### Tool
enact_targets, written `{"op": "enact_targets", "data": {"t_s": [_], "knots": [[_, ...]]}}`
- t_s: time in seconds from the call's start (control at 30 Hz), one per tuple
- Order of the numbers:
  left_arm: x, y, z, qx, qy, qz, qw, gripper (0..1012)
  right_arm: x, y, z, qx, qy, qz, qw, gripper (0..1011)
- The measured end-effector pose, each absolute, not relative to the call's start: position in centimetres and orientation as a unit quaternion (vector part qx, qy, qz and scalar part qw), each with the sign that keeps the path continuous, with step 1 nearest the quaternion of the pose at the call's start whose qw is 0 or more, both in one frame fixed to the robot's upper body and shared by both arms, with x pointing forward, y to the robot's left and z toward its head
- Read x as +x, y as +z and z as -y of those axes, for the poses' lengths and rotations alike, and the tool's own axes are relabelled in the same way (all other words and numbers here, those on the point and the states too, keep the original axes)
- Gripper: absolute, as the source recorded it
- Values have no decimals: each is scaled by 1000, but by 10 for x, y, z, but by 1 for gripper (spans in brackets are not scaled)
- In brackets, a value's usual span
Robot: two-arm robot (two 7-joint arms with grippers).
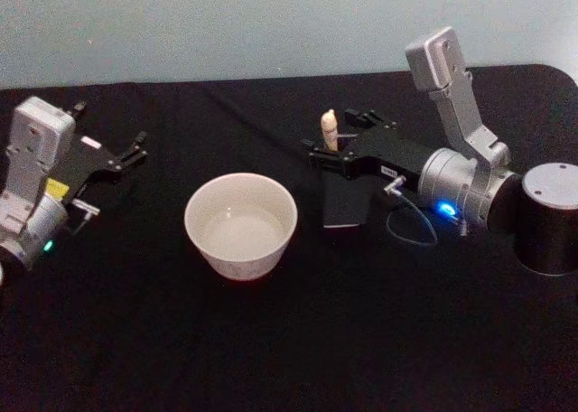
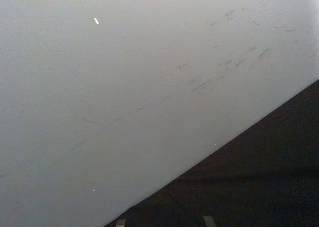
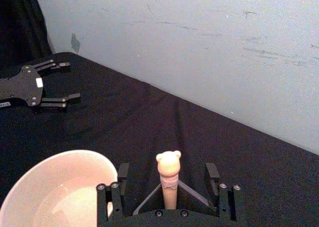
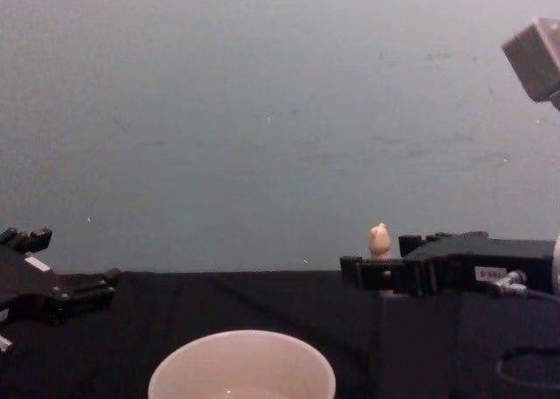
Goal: Pick up the stirring spoon with one hand, stir inside the cup, then place it back in its original position.
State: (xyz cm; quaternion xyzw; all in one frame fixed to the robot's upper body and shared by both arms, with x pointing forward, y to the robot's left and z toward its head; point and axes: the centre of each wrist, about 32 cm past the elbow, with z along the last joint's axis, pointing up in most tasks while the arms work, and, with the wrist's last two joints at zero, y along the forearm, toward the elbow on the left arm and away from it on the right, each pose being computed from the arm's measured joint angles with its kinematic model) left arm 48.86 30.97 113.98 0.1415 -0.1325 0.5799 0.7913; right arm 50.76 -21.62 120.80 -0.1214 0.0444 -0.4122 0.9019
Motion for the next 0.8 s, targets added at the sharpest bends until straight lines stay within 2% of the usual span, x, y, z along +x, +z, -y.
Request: {"op": "enact_targets", "data": {"t_s": [0.17, 0.33, 0.4, 0.5, 0.53, 0.67, 0.77, 0.8], "knots": [[489, 1140, -310, 141, 580, 132, 791, 1001, 508, 1208, 216, -121, -412, -45, 902, 859], [489, 1140, -310, 142, 580, 132, 791, 1001, 508, 1208, 216, -121, -412, -45, 902, 690], [489, 1140, -310, 141, 580, 132, 791, 1001, 508, 1208, 216, -121, -412, -45, 902, 651], [489, 1140, -310, 141, 580, 132, 791, 1001, 508, 1208, 216, -121, -412, -45, 902, 549], [489, 1140, -310, 141, 580, 132, 791, 1001, 508, 1208, 216, -121, -412, -45, 902, 487], [489, 1140, -310, 142, 580, 132, 791, 1001, 508, 1208, 216, -121, -412, -45, 902, 365], [489, 1140, -310, 141, 580, 132, 791, 1001, 508, 1208, 216, -121, -412, -45, 902, 283], [489, 1140, -310, 141, 580, 132, 791, 1001, 508, 1208, 216, -121, -412, -45, 902, 283]]}}
